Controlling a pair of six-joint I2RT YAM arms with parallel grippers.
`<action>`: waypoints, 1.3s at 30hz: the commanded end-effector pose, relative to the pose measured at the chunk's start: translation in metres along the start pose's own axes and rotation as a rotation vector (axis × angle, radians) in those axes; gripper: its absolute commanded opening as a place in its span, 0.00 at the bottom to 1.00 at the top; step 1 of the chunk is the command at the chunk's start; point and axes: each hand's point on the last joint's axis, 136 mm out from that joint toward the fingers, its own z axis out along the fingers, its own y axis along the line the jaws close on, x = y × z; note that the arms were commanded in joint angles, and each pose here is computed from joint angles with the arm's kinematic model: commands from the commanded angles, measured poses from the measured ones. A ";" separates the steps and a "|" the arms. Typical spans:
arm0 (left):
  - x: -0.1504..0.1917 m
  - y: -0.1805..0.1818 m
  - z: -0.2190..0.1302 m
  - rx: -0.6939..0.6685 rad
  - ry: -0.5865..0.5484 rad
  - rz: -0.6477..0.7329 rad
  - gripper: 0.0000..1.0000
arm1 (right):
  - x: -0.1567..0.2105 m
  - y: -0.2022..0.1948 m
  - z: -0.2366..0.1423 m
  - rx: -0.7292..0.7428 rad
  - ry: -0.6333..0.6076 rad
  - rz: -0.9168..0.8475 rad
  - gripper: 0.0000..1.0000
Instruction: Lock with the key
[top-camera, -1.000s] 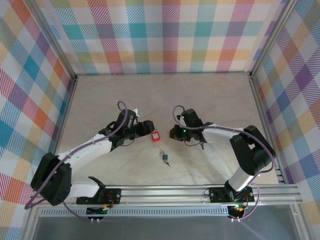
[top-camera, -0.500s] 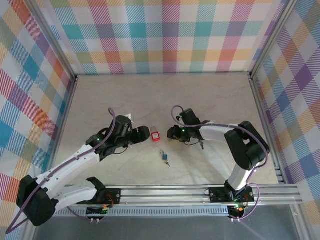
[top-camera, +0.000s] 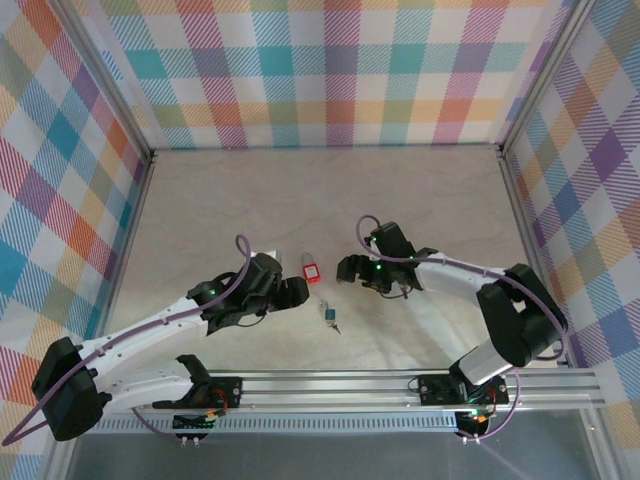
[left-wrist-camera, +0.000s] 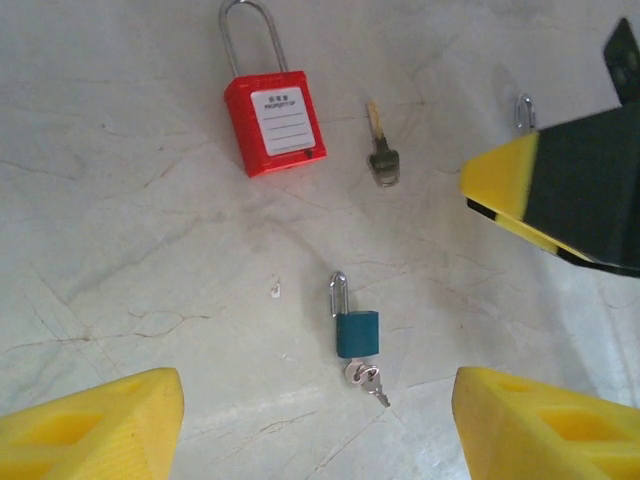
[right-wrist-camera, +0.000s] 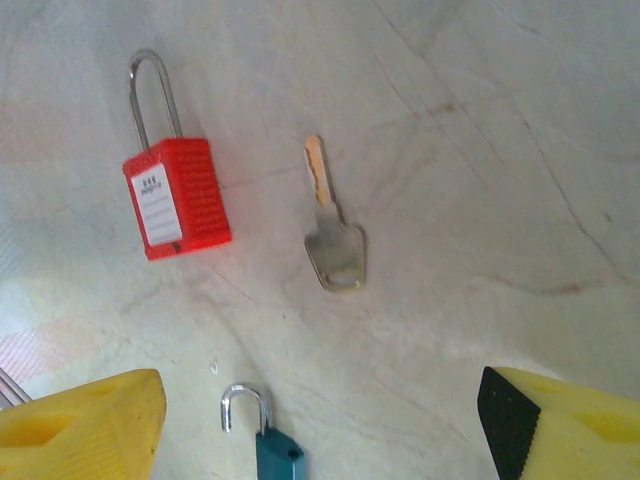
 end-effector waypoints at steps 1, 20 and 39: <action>-0.001 0.013 -0.004 -0.045 -0.043 -0.025 0.71 | 0.031 -0.006 -0.004 0.067 0.039 0.012 0.85; -0.038 0.022 -0.048 -0.105 -0.238 0.024 0.71 | 0.076 0.027 0.013 0.265 -0.027 -0.148 0.61; -0.037 0.028 -0.054 -0.111 -0.252 0.035 0.71 | 0.079 0.014 0.037 0.466 -0.036 -0.195 0.51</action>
